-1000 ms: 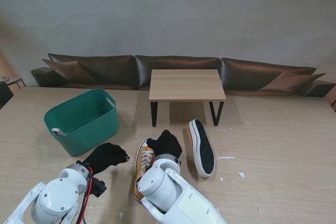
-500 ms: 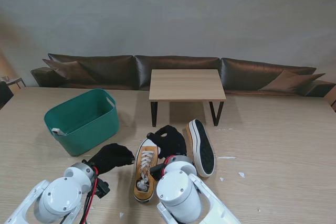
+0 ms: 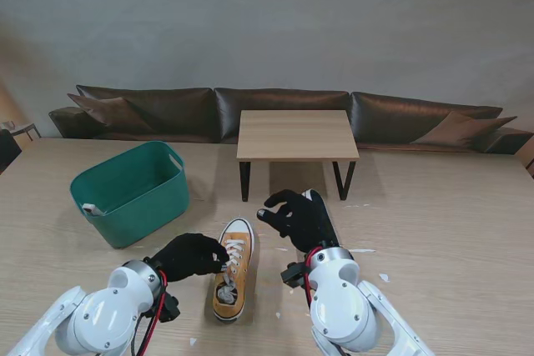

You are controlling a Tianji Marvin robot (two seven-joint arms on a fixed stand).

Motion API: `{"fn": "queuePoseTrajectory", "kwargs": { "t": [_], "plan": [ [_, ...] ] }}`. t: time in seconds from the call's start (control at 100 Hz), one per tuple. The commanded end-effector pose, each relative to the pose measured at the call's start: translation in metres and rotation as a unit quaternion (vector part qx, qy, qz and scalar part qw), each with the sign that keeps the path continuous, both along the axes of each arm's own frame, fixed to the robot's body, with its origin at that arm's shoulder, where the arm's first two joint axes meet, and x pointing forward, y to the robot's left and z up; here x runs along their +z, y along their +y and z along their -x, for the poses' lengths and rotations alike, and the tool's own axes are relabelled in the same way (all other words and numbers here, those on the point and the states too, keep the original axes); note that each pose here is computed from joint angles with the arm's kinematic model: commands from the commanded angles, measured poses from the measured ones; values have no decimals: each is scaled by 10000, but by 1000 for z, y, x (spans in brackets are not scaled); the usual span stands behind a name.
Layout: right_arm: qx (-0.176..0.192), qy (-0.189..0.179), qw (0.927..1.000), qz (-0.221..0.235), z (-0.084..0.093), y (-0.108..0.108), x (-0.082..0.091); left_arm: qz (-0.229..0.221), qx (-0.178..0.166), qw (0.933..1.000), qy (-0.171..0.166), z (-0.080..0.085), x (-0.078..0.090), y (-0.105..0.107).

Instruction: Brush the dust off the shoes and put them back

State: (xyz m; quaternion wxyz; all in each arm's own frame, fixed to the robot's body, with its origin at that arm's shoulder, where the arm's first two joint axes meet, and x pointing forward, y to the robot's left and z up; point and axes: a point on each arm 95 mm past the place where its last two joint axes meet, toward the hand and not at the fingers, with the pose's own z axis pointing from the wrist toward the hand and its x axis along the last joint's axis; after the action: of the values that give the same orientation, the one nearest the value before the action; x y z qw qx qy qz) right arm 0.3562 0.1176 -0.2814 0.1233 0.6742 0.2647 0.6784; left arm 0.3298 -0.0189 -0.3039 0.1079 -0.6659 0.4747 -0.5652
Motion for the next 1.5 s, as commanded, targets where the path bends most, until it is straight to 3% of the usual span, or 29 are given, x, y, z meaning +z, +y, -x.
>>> {"fn": "queuePoseTrajectory", "kwargs": {
  "t": [0.0, 0.17, 0.33, 0.71, 0.98, 1.36, 1.49],
  "plan": [
    [78, 35, 9999, 88, 3, -3, -4, -22, -200, 9998, 66, 9, 2, -7],
    [21, 19, 10000, 95, 2, -10, -8, -629, -602, 9962, -68, 24, 6, -13],
    [-86, 104, 9999, 76, 0, -12, -13, -1194, -852, 9892, 55, 38, 5, -17],
    [-252, 276, 9993, -22, -1, -12, -20, -1487, -805, 9851, 303, 48, -10, -22],
    [-361, 354, 9987, -70, -4, -15, -21, -1929, -864, 9764, 453, 49, -22, -28],
    [-438, 423, 9981, -79, -6, -16, -23, -2530, -747, 9640, 331, 52, -49, -40],
    [-441, 428, 9981, -76, -6, -16, -23, -2630, -628, 9625, 213, 50, -60, -42]
  ]
}}
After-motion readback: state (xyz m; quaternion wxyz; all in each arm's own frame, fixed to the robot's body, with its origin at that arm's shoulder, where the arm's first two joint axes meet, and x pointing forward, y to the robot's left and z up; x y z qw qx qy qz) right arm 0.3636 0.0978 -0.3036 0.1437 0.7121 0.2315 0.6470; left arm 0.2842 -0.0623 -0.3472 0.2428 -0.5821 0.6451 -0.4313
